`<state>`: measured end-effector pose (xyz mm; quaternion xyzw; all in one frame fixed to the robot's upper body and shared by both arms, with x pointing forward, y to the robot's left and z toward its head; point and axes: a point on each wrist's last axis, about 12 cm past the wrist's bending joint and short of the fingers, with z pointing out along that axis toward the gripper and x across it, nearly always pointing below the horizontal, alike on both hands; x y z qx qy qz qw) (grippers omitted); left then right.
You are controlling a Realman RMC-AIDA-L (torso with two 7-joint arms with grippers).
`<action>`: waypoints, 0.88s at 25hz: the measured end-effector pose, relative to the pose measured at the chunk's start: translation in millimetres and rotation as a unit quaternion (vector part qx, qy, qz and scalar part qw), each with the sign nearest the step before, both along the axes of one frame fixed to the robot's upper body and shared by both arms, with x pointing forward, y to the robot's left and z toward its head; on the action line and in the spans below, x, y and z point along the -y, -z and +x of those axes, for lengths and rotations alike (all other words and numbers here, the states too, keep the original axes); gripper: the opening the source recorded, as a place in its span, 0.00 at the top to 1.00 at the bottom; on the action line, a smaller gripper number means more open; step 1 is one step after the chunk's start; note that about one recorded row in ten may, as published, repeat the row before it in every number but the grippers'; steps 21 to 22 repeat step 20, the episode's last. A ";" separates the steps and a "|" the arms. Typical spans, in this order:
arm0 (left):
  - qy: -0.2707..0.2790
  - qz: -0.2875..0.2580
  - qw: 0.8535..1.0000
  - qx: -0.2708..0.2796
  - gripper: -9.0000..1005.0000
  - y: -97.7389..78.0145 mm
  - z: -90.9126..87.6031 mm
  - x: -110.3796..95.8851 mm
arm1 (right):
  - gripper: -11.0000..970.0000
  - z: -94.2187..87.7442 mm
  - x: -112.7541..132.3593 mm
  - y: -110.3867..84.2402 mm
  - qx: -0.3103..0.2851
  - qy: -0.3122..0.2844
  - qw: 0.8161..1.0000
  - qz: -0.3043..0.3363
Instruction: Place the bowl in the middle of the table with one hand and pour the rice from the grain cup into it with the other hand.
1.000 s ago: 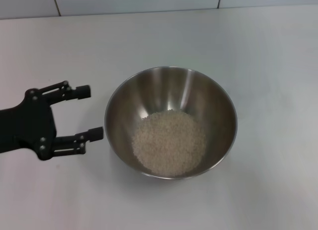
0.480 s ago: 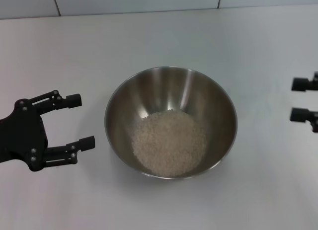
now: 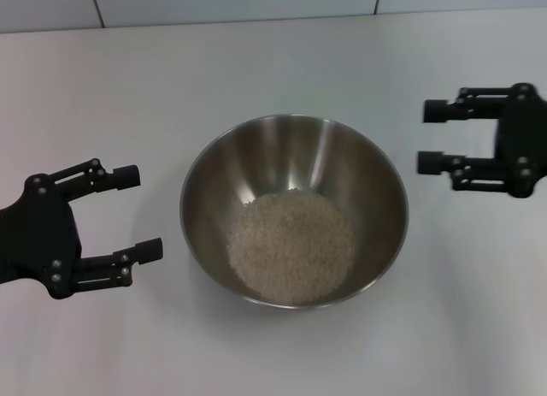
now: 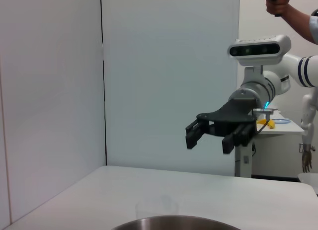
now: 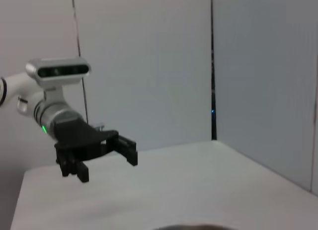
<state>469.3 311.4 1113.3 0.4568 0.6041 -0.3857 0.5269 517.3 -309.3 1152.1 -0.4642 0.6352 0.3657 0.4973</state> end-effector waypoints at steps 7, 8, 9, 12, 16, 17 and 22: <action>-0.001 0.002 1.000 0.002 0.16 0.7 -1.1 -0.9 | 0.35 5.6 -15.4 3.7 -0.005 -0.024 1.000 -0.017; -0.001 0.002 1.000 0.002 0.16 0.7 -1.1 -1.1 | 0.35 6.0 -17.7 4.0 -0.005 -0.030 0.999 -0.019; -0.001 0.002 1.000 0.002 0.16 0.7 -1.1 -1.2 | 0.35 6.3 -19.7 4.0 -0.006 -0.034 0.999 -0.020; -0.001 0.003 1.000 0.002 0.16 0.4 -1.1 -1.6 | 0.35 7.3 -22.4 3.8 -0.006 -0.039 0.999 -0.022; -0.001 0.003 1.000 0.002 0.16 0.5 -1.0 -1.6 | 0.35 7.2 -23.3 4.2 -0.007 -0.042 0.999 -0.022; -0.001 0.003 1.000 0.002 0.16 0.5 -1.0 -1.5 | 0.35 7.1 -23.4 4.3 -0.007 -0.042 0.999 -0.022; -0.001 0.002 1.000 0.003 0.16 0.4 -0.7 -1.0 | 0.35 7.0 -23.2 4.6 -0.008 -0.041 0.999 -0.022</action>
